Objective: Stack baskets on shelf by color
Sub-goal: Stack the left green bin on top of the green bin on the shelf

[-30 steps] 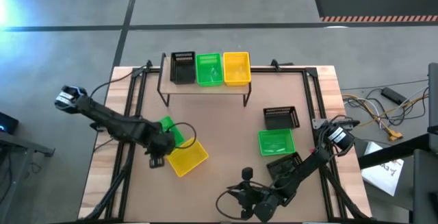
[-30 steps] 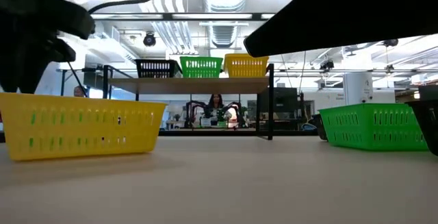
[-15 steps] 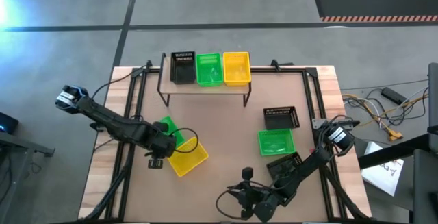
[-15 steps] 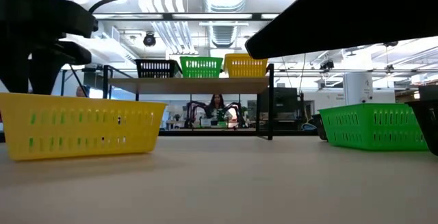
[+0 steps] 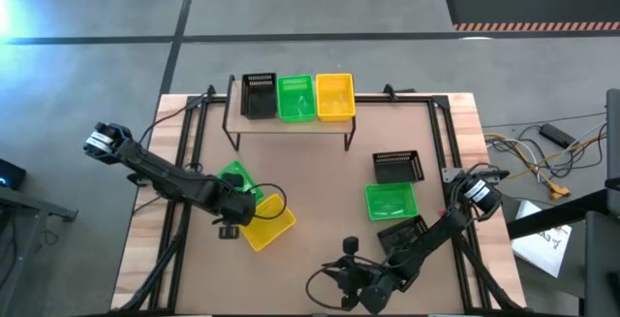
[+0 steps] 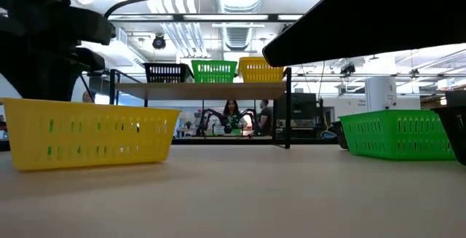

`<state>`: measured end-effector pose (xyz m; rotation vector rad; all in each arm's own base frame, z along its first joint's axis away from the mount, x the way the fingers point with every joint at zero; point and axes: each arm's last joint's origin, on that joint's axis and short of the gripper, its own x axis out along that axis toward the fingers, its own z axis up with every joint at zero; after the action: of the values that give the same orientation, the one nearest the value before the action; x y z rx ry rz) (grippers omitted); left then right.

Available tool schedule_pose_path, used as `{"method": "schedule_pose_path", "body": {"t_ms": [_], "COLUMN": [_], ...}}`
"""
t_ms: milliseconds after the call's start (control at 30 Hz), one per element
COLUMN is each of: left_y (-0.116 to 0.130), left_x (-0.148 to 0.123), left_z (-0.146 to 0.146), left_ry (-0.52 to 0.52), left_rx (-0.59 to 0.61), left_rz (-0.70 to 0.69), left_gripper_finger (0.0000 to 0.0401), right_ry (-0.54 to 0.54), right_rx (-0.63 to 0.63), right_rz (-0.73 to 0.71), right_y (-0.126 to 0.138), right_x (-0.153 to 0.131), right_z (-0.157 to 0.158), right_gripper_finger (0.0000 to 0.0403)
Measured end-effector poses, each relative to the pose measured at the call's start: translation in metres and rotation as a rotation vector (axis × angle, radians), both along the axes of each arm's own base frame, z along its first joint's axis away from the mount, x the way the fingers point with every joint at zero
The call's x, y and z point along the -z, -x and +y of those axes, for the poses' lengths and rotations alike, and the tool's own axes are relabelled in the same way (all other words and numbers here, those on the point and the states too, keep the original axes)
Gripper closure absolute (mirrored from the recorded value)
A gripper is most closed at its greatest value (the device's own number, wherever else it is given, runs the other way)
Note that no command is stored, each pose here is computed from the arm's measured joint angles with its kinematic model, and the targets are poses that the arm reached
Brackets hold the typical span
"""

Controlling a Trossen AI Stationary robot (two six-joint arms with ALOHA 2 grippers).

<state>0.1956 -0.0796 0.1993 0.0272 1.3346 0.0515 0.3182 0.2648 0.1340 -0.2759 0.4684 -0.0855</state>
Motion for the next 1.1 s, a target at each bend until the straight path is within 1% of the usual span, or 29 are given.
{"method": "schedule_pose_path", "body": {"t_ms": [133,233,367,500,600,767,933,1033,1100], "left_y": [-0.002,-0.002,0.0,-0.001,-0.004,-0.007,-0.009,-0.009,-0.008], "left_x": [-0.011,-0.016,-0.007,0.002,0.003,0.001,-0.014,-0.014,-0.008], "left_z": [0.0,0.0,0.004,0.006,0.006,0.005,0.004,0.005,0.006], "left_ry": [0.025,0.019,-0.06,-0.148,-0.174,-0.162,-0.107,-0.101,-0.106], "left_rx": [-0.057,-0.095,-0.157,-0.19,-0.204,-0.221,-0.31,-0.365,-0.398], "left_rz": [-0.053,-0.092,-0.11,-0.122,-0.138,-0.159,-0.242,-0.26,-0.252], "left_gripper_finger": [0.0276,0.0276,0.0276,0.0276,0.0276,0.0276,0.0276,0.0276,0.0276], "right_ry": [0.001,0.001,-0.003,-0.003,-0.003,-0.005,-0.014,-0.014,-0.015], "right_rx": [0.0,0.001,0.003,0.003,0.003,0.005,0.01,0.01,0.011], "right_rz": [0.002,0.001,0.0,0.001,0.001,0.002,0.002,0.003,0.003], "right_y": [0.0,0.0,0.0,0.0,0.0,0.001,0.001,0.001,0.001], "right_x": [0.0,0.0,0.0,0.001,0.001,0.001,0.002,0.002,0.002], "right_z": [0.0,0.0,0.0,0.0,0.0,-0.001,-0.001,-0.001,-0.001], "right_gripper_finger": [0.0349,0.0349,0.0349,0.0349,0.0349,0.0349,0.0349,0.0349,0.0349]}}
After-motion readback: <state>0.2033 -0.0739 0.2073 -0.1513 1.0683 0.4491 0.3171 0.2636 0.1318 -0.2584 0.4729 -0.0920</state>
